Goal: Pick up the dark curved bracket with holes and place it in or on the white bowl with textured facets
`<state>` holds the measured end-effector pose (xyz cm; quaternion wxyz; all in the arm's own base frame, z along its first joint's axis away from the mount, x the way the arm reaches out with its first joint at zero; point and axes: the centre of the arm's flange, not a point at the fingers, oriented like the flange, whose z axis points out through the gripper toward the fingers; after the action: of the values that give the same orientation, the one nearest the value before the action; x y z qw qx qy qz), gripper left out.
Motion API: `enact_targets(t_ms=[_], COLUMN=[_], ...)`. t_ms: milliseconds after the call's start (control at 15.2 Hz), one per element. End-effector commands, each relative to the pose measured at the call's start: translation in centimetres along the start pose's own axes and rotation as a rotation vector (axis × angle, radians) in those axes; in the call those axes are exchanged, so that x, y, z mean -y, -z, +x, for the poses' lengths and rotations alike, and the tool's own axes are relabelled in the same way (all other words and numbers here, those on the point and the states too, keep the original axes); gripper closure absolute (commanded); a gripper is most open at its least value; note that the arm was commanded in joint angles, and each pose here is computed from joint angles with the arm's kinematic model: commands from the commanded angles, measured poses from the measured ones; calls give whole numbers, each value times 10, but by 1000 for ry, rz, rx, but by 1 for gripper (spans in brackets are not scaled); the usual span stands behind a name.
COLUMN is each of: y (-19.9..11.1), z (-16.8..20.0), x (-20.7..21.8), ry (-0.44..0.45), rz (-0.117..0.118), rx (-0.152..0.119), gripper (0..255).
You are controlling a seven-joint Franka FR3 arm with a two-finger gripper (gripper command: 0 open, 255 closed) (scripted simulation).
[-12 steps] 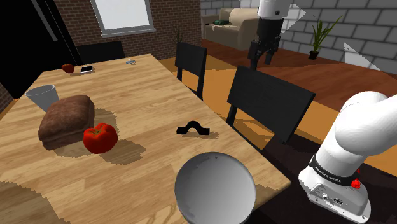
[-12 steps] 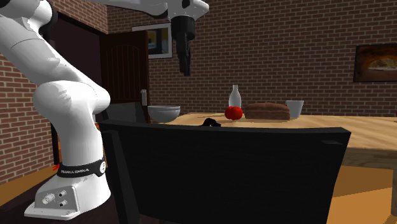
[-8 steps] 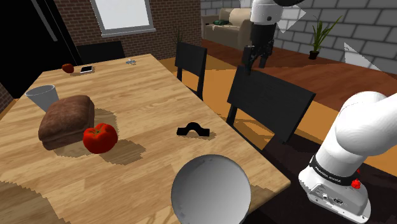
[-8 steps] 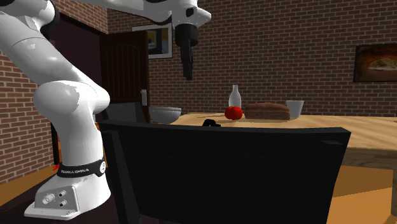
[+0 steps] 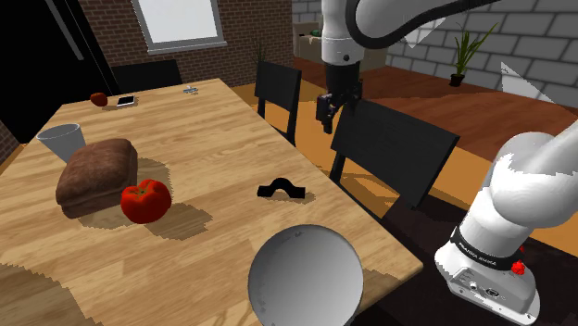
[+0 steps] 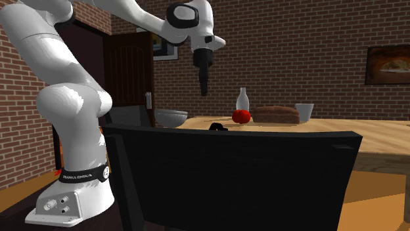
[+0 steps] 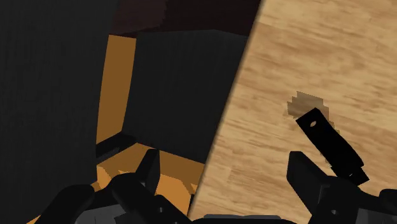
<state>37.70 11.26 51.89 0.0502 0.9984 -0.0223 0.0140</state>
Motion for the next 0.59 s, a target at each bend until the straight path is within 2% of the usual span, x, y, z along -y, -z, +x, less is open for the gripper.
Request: enact_targets(t_ms=[0,528], y=[-13,-61], z=[6,32], x=[29,133], ry=[14,71], rz=[-19,-99], rx=[2,13], gripper=[0,0])
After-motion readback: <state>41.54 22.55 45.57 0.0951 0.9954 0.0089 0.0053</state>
